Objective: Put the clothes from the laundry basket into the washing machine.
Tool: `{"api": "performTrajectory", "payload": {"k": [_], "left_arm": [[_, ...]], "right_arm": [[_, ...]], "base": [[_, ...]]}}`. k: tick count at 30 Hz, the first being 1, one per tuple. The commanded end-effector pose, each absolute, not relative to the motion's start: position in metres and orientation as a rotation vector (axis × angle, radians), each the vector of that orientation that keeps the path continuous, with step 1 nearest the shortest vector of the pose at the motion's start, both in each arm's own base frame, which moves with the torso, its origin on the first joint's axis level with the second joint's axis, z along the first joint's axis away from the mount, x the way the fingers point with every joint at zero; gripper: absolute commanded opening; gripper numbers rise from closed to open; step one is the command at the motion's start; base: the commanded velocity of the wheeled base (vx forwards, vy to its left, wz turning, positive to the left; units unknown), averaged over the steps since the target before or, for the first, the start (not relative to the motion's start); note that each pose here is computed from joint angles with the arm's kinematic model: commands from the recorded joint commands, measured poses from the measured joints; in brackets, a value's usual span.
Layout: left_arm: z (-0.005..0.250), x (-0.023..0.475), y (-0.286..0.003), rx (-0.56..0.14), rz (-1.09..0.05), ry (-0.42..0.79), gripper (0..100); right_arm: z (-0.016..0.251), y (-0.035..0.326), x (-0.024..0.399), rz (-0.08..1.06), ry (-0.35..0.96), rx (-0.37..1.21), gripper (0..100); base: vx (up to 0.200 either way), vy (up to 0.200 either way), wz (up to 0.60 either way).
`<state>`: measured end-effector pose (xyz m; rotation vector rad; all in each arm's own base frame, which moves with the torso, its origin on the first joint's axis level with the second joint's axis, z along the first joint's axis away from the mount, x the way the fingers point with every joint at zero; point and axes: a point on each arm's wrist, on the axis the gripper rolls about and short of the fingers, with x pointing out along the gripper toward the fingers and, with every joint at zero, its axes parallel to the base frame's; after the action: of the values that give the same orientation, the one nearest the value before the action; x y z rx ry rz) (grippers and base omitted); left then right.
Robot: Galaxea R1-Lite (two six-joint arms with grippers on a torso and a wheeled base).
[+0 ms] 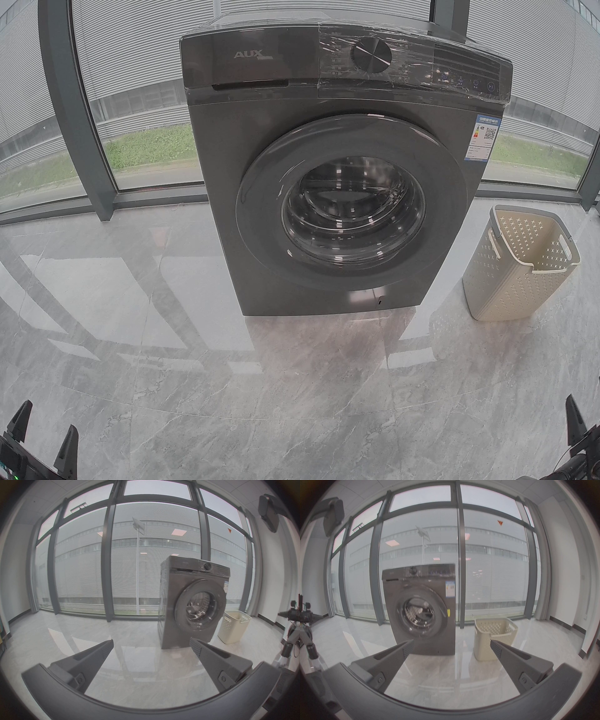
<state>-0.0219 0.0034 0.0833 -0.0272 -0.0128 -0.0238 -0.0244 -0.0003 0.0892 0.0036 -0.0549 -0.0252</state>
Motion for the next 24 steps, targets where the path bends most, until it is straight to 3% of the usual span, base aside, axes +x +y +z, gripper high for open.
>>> {"api": "performTrajectory", "payload": {"k": [1,4,5,7,8,11,12,15,20,24], "left_arm": [[0.075,-0.023,0.002,0.001,-0.103,0.009,100],[0.075,-0.023,0.002,0.017,-0.109,-0.001,100],[0.075,-0.023,0.002,0.012,-0.107,0.001,100],[0.076,-0.023,0.002,0.011,-0.110,-0.001,100],[0.076,-0.023,0.002,0.012,-0.109,-0.001,100],[0.075,-0.023,0.002,0.022,-0.109,0.000,100],[0.075,-0.023,0.002,0.022,-0.107,0.000,100],[0.075,-0.023,0.002,0.009,-0.103,0.001,100],[0.075,-0.023,0.003,0.012,-0.100,0.001,100],[0.075,-0.023,0.003,0.011,-0.100,0.001,100]], "right_arm": [[0.183,-0.001,-0.057,0.018,-0.367,-0.008,100],[0.187,-0.001,-0.047,0.123,-0.256,0.003,100],[0.177,-0.002,-0.039,0.244,-0.121,0.082,100],[0.169,-0.003,-0.031,0.317,-0.017,0.149,100],[0.164,-0.002,-0.020,0.395,0.103,0.216,100],[0.166,0.003,-0.001,0.453,0.211,0.212,100],[0.170,0.007,0.008,0.470,0.235,0.210,0],[0.175,0.015,0.030,0.483,0.264,0.198,0],[0.177,0.031,0.071,0.545,0.358,0.189,0],[0.184,0.042,0.105,0.556,0.333,0.195,0]], "base": [[0.000,0.000,0.00],[0.000,0.000,0.00],[0.000,0.000,0.00],[0.000,0.000,0.00],[0.000,0.000,0.00],[0.000,0.000,0.00],[0.000,0.000,0.00],[0.000,0.000,0.00],[0.000,-0.200,0.00],[0.000,-0.200,0.00]]}}
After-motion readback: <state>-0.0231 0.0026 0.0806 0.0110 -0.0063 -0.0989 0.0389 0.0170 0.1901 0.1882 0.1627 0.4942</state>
